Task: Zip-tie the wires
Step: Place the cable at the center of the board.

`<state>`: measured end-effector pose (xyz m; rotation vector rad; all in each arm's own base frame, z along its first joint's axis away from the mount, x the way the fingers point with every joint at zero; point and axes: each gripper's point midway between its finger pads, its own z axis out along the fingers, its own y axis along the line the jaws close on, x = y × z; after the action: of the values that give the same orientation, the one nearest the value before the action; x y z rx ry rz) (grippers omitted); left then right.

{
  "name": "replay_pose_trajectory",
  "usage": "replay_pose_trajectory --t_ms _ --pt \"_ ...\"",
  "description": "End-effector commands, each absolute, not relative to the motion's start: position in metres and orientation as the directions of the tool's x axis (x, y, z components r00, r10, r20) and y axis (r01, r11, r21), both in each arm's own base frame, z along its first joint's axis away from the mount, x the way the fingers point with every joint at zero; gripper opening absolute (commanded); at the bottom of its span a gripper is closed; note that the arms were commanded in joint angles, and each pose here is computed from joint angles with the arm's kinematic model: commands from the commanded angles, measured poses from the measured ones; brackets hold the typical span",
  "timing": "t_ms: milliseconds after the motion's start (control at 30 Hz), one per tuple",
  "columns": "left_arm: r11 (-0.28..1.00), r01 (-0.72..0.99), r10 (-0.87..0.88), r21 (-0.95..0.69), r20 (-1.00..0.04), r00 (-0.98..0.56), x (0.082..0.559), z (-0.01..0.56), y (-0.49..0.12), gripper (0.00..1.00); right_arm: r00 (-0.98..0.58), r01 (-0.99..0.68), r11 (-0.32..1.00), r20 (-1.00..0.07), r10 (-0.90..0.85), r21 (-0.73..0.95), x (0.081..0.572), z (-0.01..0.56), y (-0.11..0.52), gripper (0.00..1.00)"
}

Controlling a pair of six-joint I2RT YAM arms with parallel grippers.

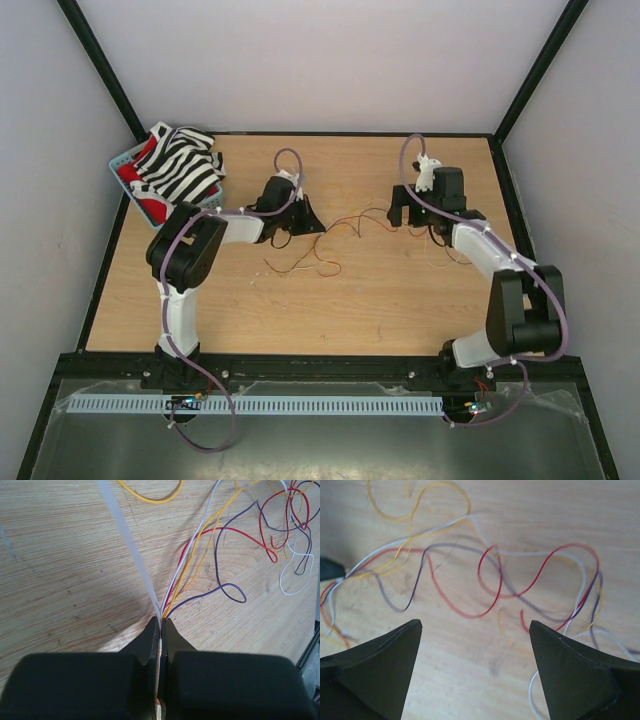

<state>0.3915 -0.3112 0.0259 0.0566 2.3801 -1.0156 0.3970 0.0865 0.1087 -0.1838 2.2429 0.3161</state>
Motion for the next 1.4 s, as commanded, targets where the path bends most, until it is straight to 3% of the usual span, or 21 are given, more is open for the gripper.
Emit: replay_pose_trajectory --t_ms 0,67,300,467,567,867,1100,1267,1367 --pt "0.716 0.286 -0.137 -0.637 -0.530 -0.837 0.397 0.023 -0.312 0.00 -0.700 -0.294 0.919 -0.714 -0.020 0.263 0.350 0.106 0.101 0.99" --pt "0.710 0.289 -0.129 -0.642 -0.523 -0.843 0.394 0.021 -0.313 0.00 -0.679 -0.303 0.919 -0.734 -0.022 0.252 0.342 0.113 0.099 0.99" --pt "0.745 0.281 -0.122 -0.605 -0.537 -0.835 0.382 0.017 -0.297 0.22 -0.613 -0.267 0.940 -0.790 0.003 0.210 0.340 0.139 0.088 0.99" --pt "0.735 0.303 -0.116 -0.606 -0.553 -0.825 0.376 0.029 -0.290 0.46 -0.604 -0.261 0.938 -0.797 0.026 0.228 0.340 0.146 0.089 0.99" --pt "0.741 0.324 -0.113 -0.588 -0.584 -0.804 0.374 0.041 -0.282 0.54 -0.591 -0.248 0.944 -0.806 0.029 0.216 0.339 0.149 0.086 0.99" --pt "0.787 0.375 -0.104 -0.491 -0.704 -0.703 0.367 0.081 -0.243 0.68 -0.544 -0.181 0.958 -0.834 0.089 0.221 0.343 0.165 0.065 0.99" --pt "0.837 0.420 -0.108 -0.351 -0.857 -0.503 0.368 0.145 -0.195 0.80 -0.427 -0.078 0.982 -0.896 0.123 0.172 0.348 0.159 0.042 0.99" --pt "0.893 0.348 -0.136 -0.286 -0.908 -0.397 0.367 0.170 -0.150 0.89 -0.291 0.039 0.992 -0.949 0.122 0.116 0.352 0.142 0.016 0.99" --pt "0.955 0.193 -0.149 -0.227 -0.925 -0.349 0.368 0.166 -0.111 0.91 -0.286 0.043 0.996 -0.955 0.083 0.073 0.354 0.124 0.011 0.99"
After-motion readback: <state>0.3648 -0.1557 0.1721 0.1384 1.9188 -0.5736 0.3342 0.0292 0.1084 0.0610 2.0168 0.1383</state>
